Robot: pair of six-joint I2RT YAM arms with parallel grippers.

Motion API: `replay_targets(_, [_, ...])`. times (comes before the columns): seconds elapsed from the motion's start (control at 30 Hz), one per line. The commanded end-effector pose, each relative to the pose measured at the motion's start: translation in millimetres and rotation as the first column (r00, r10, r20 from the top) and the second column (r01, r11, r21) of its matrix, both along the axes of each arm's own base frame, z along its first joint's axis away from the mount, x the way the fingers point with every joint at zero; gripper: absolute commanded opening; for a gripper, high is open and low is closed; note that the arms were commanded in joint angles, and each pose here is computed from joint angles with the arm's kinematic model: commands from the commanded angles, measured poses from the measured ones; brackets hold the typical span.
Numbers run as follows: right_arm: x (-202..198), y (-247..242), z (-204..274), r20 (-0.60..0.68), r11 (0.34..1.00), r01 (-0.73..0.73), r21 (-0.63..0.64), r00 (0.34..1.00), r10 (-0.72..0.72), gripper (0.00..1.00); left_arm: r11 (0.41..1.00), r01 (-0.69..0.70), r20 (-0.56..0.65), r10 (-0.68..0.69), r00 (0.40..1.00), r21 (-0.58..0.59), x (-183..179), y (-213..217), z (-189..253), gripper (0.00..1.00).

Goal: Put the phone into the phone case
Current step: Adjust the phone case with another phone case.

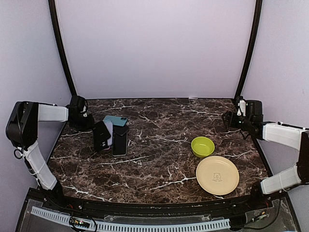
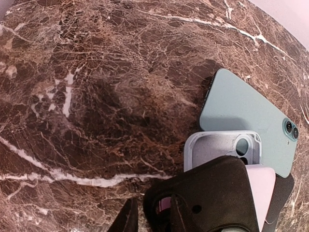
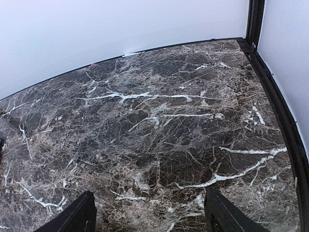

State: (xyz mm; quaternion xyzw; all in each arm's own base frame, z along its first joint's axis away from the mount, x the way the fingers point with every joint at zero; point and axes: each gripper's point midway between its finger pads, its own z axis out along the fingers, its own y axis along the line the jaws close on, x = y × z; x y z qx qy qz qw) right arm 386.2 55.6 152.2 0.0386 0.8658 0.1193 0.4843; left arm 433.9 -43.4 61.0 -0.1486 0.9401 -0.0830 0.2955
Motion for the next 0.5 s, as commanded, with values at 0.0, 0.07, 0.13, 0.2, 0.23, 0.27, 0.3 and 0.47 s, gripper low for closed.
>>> replay_targets(0.0, [5,5,10,0.031,1.000,-0.008,0.017,0.999,0.007,0.77,0.998,0.022,0.016,-0.021,1.000,-0.066,2,-11,11,0.25])
replay_targets(0.07, [5,5,10,0.031,1.000,-0.009,0.018,0.999,0.009,0.77,0.997,0.018,0.009,-0.018,1.000,-0.071,0,-11,11,0.24])
replay_targets(0.13, [5,6,11,0.032,1.000,-0.010,0.020,0.999,0.010,0.77,0.997,0.017,0.003,-0.017,1.000,-0.075,-3,-12,12,0.23])
replay_targets(0.2, [6,6,11,0.032,1.000,-0.011,0.022,0.999,0.011,0.77,0.997,0.019,0.006,-0.019,1.000,-0.077,-5,-12,14,0.21])
replay_targets(0.23, [6,6,11,0.031,1.000,-0.011,0.024,0.999,0.010,0.77,0.997,0.021,0.007,-0.020,1.000,-0.077,-6,-12,16,0.21])
replay_targets(0.27, [6,6,10,0.030,1.000,-0.011,0.027,1.000,0.010,0.76,0.997,0.020,0.006,-0.020,1.000,-0.075,-7,-11,16,0.20])
replay_targets(0.3, [6,6,11,0.030,1.000,-0.012,0.028,0.999,0.011,0.76,0.997,0.020,0.002,-0.020,1.000,-0.074,-9,-11,18,0.20])
replay_targets(0.47, [6,8,9,0.024,0.999,-0.015,0.031,1.000,0.014,0.76,0.995,0.042,0.014,-0.041,0.999,-0.086,-11,-16,22,0.21])
